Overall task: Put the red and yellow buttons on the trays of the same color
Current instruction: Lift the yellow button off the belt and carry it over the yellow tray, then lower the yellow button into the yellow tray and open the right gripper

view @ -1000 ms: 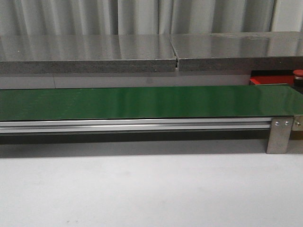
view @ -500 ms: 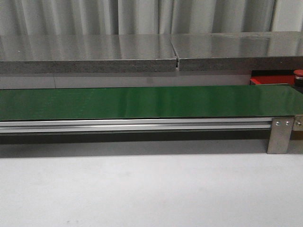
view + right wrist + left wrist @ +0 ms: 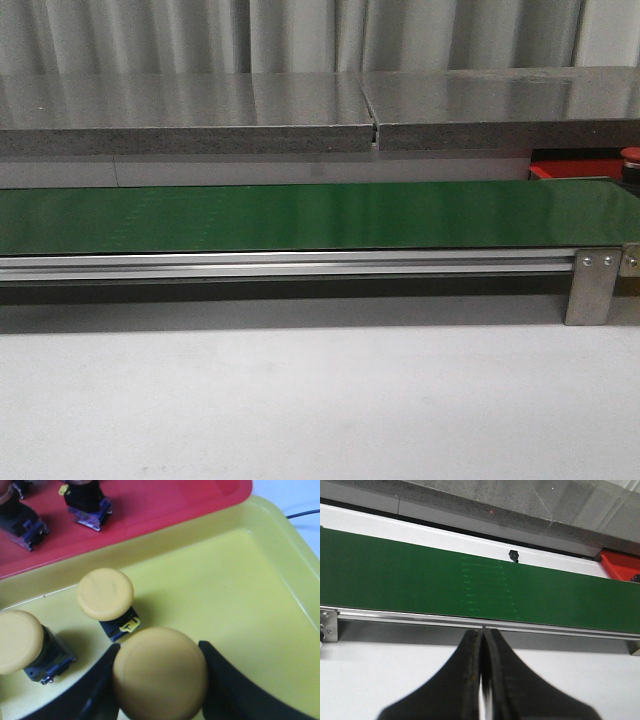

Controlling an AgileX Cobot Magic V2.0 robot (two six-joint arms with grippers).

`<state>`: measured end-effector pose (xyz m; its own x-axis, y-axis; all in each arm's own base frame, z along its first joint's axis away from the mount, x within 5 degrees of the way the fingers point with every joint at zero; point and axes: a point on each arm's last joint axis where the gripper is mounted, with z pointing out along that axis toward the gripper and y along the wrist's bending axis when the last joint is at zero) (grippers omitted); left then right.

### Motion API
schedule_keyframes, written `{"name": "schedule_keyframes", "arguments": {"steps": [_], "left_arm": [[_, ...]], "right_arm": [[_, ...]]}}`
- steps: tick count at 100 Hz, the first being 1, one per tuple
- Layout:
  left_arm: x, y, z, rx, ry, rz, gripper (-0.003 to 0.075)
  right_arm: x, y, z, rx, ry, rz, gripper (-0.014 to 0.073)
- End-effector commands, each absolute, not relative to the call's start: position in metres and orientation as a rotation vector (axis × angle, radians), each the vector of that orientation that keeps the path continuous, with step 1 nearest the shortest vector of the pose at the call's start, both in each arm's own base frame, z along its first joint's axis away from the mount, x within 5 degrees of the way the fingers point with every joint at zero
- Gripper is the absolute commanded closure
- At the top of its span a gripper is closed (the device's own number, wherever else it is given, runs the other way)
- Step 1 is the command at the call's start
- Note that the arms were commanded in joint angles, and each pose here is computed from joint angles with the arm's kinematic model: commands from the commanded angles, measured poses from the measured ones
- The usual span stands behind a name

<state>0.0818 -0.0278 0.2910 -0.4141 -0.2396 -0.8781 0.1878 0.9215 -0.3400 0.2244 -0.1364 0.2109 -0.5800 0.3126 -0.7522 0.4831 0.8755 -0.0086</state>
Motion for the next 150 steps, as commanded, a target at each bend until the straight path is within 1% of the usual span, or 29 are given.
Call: {"name": "schedule_keyframes", "arguments": {"steps": [1, 36, 56, 64, 73, 80, 85, 92, 97, 102, 107, 129, 142, 150], "left_arm": [[0.084, -0.027, 0.304, -0.067, 1.871, -0.492, 0.0739], [0.084, -0.027, 0.304, -0.067, 1.871, -0.492, 0.0739], [0.084, -0.027, 0.304, -0.067, 1.871, -0.492, 0.0739], [0.084, -0.027, 0.304, -0.067, 1.871, -0.492, 0.0739], [0.084, -0.027, 0.304, -0.067, 1.871, -0.492, 0.0739], [0.084, -0.027, 0.304, -0.067, 1.871, -0.492, 0.0739], [0.084, -0.027, 0.304, -0.067, 1.871, -0.492, 0.0739], [0.084, -0.027, 0.304, -0.067, 1.871, -0.492, 0.0739], [0.084, -0.027, 0.304, -0.067, 1.871, -0.492, 0.0739], [0.084, -0.027, 0.304, -0.067, 1.871, -0.492, 0.0739], [0.084, -0.027, 0.304, -0.067, 1.871, -0.492, 0.0739], [0.084, -0.027, 0.304, -0.067, 1.871, -0.492, 0.0739], [0.084, -0.027, 0.304, -0.067, 1.871, -0.492, 0.0739], [0.084, -0.027, 0.304, -0.067, 1.871, -0.492, 0.0739]], "right_arm": [[0.233, -0.141, 0.221, 0.565, 2.15, -0.328, 0.0538], [0.242, -0.147, 0.193, 0.592, 2.227, -0.323, 0.0538], [0.242, -0.148, 0.191, 0.595, 2.228, -0.327, 0.0538], [0.242, -0.148, 0.191, 0.595, 2.23, -0.325, 0.0523], [0.242, -0.148, 0.191, 0.595, 2.231, -0.325, 0.0445], [0.242, -0.148, 0.192, 0.595, 2.229, -0.325, 0.0337], [0.242, -0.148, 0.192, 0.594, 2.226, -0.327, 0.0235], [0.242, -0.148, 0.193, 0.595, 2.218, -0.331, 0.0116], [0.242, -0.148, 0.195, 0.598, 2.211, -0.332, 0.0053], [0.242, -0.149, 0.197, 0.604, 2.201, -0.33, 0.001], [0.242, -0.148, 0.2, 0.602, 2.192, -0.331, -0.0011], [0.239, -0.145, 0.222, 0.583, 2.129, -0.333, -0.0013], [0.237, -0.139, 0.246, 0.584, 2.076, -0.281, -0.0011], [0.239, -0.132, 0.262, 0.546, 2.052, -0.245, -0.0007]]}}
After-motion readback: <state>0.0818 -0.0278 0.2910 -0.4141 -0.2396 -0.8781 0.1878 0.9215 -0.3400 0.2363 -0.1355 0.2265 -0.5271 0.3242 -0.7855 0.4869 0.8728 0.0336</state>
